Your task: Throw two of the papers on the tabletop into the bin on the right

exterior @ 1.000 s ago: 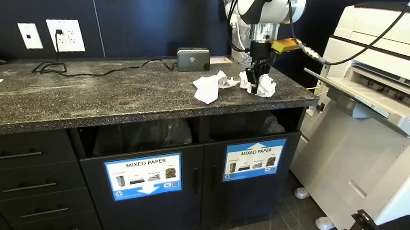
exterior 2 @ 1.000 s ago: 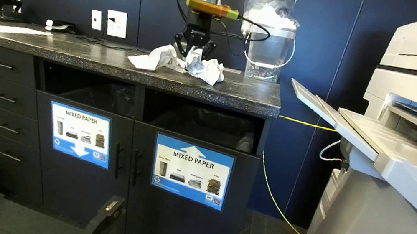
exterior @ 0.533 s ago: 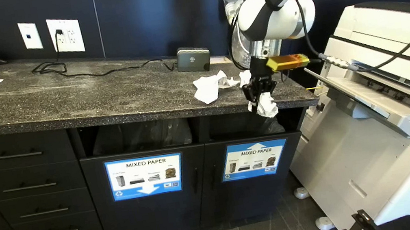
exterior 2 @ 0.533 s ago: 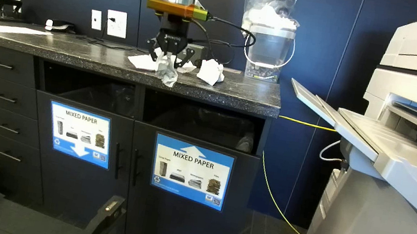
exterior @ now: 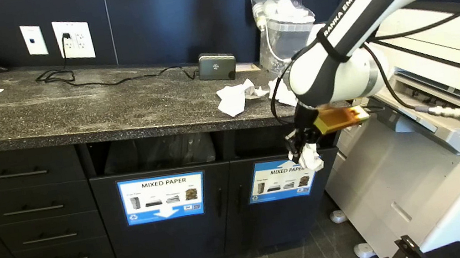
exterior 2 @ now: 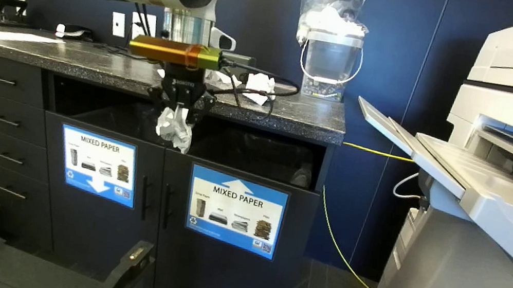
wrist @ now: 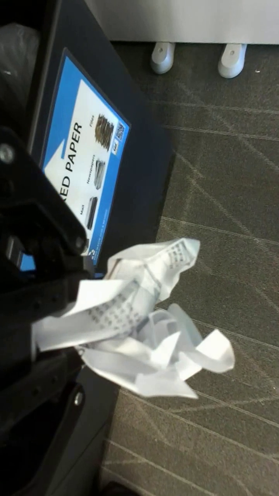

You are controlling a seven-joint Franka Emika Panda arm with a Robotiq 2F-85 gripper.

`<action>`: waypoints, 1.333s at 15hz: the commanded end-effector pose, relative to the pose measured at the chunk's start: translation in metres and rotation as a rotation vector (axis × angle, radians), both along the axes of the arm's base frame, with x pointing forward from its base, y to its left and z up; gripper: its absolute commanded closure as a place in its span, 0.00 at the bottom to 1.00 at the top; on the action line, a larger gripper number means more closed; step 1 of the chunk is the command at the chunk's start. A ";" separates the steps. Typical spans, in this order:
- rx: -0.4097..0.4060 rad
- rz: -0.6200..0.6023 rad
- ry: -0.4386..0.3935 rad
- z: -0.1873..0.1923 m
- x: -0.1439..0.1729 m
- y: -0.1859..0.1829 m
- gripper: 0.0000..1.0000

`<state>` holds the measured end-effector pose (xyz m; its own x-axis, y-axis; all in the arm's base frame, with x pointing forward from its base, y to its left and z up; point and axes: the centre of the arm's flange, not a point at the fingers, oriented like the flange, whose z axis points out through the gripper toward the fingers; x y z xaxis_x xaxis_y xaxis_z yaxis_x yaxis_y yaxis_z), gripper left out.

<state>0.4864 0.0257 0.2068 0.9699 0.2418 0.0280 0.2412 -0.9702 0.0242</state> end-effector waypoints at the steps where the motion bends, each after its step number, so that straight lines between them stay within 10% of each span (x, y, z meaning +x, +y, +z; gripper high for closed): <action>1: -0.024 0.005 -0.159 -0.025 -0.032 -0.010 0.88; 20: 0.028 0.133 -0.714 -0.136 0.052 -0.096 0.88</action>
